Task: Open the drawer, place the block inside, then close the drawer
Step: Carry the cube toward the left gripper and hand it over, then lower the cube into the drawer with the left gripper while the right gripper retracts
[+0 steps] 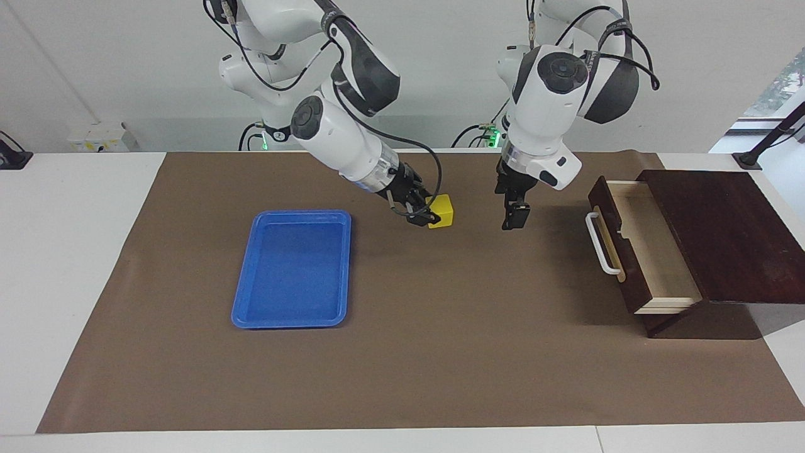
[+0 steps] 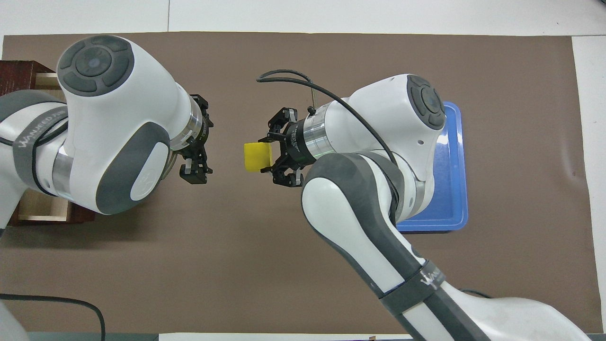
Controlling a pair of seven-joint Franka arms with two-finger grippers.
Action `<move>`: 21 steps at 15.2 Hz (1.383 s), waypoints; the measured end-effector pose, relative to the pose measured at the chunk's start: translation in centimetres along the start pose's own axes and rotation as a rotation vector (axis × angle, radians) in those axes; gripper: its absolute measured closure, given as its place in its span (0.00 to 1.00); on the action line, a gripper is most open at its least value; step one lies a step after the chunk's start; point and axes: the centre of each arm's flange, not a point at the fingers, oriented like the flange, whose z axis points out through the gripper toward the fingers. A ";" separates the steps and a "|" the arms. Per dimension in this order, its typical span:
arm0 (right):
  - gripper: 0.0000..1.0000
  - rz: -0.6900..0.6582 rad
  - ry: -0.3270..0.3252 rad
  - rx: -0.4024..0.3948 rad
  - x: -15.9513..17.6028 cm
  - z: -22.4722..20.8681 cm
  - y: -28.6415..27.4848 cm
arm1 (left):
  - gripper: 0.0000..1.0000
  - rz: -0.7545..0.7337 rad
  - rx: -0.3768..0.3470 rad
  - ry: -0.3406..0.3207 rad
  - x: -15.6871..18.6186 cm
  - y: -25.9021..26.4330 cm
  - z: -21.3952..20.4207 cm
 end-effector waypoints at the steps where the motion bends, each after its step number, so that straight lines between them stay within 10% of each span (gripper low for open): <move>1: 0.44 0.004 -0.001 0.007 -0.4 0.5 0.2 | 0.00 -0.017 -0.002 0.000 -0.5 -0.1 0.0; 18: 0.44 0.025 0.004 0.018 0.2 1.0 -0.2 | 0.00 -0.057 0.011 0.016 -6.1 -3.0 1.5; 21: 0.44 0.029 0.003 0.009 0.2 1.1 -0.1 | 0.14 -0.059 0.001 0.018 -6.0 -2.8 1.5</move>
